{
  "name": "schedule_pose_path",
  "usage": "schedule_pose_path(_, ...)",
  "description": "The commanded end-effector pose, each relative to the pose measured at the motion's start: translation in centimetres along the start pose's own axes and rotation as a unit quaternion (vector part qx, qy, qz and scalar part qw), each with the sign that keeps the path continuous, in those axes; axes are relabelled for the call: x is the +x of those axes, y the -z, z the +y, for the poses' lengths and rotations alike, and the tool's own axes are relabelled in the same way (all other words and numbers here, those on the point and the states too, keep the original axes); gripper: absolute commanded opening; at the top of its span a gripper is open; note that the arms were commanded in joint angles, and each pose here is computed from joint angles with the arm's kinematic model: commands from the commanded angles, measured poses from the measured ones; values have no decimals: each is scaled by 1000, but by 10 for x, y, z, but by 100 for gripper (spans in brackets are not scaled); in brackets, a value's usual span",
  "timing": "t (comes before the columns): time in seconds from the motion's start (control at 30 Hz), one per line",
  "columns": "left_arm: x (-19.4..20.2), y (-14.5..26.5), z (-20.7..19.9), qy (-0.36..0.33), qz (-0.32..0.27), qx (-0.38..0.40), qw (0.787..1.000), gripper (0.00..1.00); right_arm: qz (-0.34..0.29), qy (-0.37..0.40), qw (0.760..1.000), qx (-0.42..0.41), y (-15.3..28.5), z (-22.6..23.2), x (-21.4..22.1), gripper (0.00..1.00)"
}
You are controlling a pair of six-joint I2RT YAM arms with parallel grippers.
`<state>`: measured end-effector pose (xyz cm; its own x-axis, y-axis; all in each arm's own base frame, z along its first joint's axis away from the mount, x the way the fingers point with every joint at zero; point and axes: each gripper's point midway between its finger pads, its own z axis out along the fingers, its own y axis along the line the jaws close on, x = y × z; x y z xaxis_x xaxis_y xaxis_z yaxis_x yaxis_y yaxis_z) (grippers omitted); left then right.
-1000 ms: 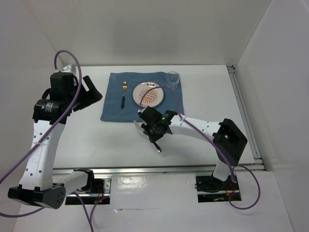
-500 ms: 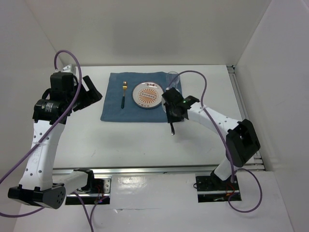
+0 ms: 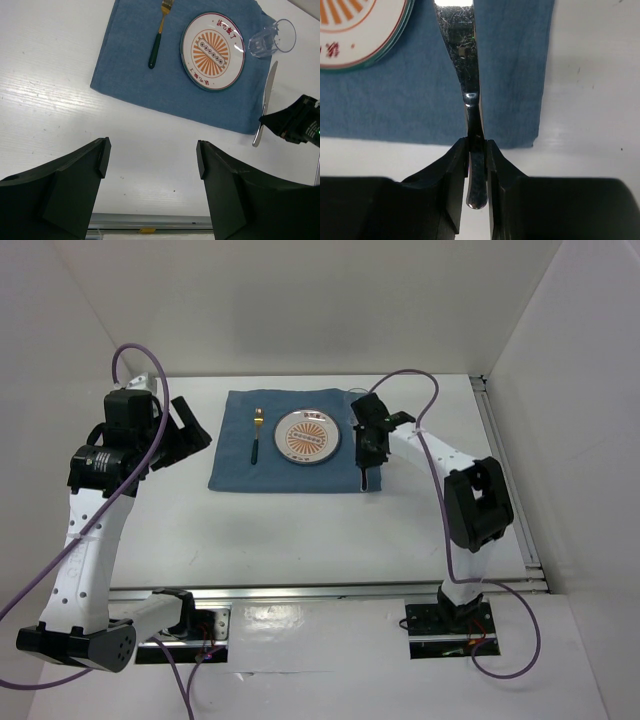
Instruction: Set the dinner table for one person
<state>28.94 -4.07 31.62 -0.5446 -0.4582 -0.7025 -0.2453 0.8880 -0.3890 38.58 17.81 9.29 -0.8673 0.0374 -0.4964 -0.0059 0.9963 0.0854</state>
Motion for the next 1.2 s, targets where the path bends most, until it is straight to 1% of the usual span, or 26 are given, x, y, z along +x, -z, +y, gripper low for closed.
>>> schedule_pose_path(0.0,-9,3,-1,-5,-20,3,1000,87,-37,-16,999,-11,-6,1,-35,0)
schedule_pose_path(0.27,-16,7,-1,-4,-32,-1,999,87,-20,-22,999,-12,-34,-4,-38,0)
schedule_pose_path(0.47,-16,4,1,-4,-31,-7,1000,87,-21,-25,999,-14,-46,-6,-52,0)
schedule_pose_path(0.5,-15,1,1,-5,-27,-9,1000,87,-13,-19,1000,-10,-52,-6,-50,0)
schedule_pose_path(0.53,-18,3,0,-4,-31,-7,1000,87,-20,-20,1000,-13,-52,-4,-57,0)
schedule_pose_path(0.7,-20,5,1,-9,-33,-11,999,87,-11,-23,1000,-12,-65,-3,-61,0)
schedule_pose_path(0.73,-20,2,3,-9,-32,-17,999,87,-12,-23,1000,-13,-62,-3,-64,0)
schedule_pose_path(0.97,-20,2,3,-9,-32,-17,999,87,4,-22,1000,-12,-71,-4,-54,0)
schedule_pose_path(1.17,-17,0,4,-9,-28,-19,999,87,14,-26,1000,-10,-57,-7,-35,0)
